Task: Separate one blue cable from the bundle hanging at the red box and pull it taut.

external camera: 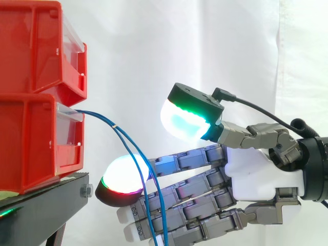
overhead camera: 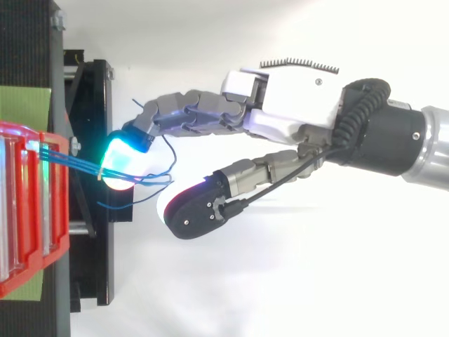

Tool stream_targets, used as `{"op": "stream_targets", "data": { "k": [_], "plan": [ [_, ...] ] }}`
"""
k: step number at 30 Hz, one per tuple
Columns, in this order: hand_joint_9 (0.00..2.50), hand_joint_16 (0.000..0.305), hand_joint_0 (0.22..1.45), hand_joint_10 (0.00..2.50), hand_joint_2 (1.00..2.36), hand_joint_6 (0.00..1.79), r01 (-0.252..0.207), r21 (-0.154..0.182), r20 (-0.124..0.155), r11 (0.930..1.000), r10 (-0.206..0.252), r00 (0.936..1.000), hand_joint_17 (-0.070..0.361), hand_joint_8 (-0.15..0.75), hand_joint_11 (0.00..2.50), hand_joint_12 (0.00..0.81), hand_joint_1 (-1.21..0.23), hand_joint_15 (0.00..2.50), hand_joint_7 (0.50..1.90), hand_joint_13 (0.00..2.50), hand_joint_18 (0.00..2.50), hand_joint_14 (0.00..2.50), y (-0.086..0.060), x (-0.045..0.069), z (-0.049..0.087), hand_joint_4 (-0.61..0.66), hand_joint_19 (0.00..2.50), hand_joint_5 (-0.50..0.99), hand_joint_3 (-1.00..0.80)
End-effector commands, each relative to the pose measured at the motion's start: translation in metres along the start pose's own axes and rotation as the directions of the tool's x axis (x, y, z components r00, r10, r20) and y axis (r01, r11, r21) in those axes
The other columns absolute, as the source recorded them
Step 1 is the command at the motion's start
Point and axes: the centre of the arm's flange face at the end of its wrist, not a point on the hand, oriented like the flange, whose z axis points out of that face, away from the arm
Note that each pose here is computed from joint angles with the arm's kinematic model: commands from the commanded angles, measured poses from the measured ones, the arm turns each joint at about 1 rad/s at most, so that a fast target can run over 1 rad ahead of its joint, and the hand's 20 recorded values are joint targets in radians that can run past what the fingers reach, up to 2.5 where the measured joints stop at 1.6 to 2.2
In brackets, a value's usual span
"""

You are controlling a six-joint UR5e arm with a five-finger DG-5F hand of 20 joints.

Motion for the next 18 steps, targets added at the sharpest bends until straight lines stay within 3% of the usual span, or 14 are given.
{"op": "stream_targets", "data": {
  "k": [1,6,18],
  "plan": [
    [0.31,0.035,0.51,0.01,1.0,0.5,-0.001,-0.003,-0.003,1.0,0.001,1.0,0.078,0.284,0.17,0.301,-0.66,0.02,0.88,0.31,0.26,0.0,0.0,0.001,0.0,0.25,0.0,-0.2,-0.5],
    [0.32,0.034,0.52,0.01,1.0,0.5,-0.006,-0.023,-0.008,0.9997,0.006,1.0,0.076,0.284,0.17,0.294,-0.67,0.02,0.9,0.31,0.26,0.0,0.013,0.006,0.006,0.26,0.0,-0.2,-0.5],
    [0.34,0.032,0.54,0.01,1.0,0.5,-0.009,-0.026,-0.016,0.9996,0.008,0.9998,0.072,0.28,0.18,0.286,-0.66,0.02,0.95,0.32,0.27,0.0,0.015,0.011,0.006,0.28,0.0,-0.18,-0.5]
  ]
}}
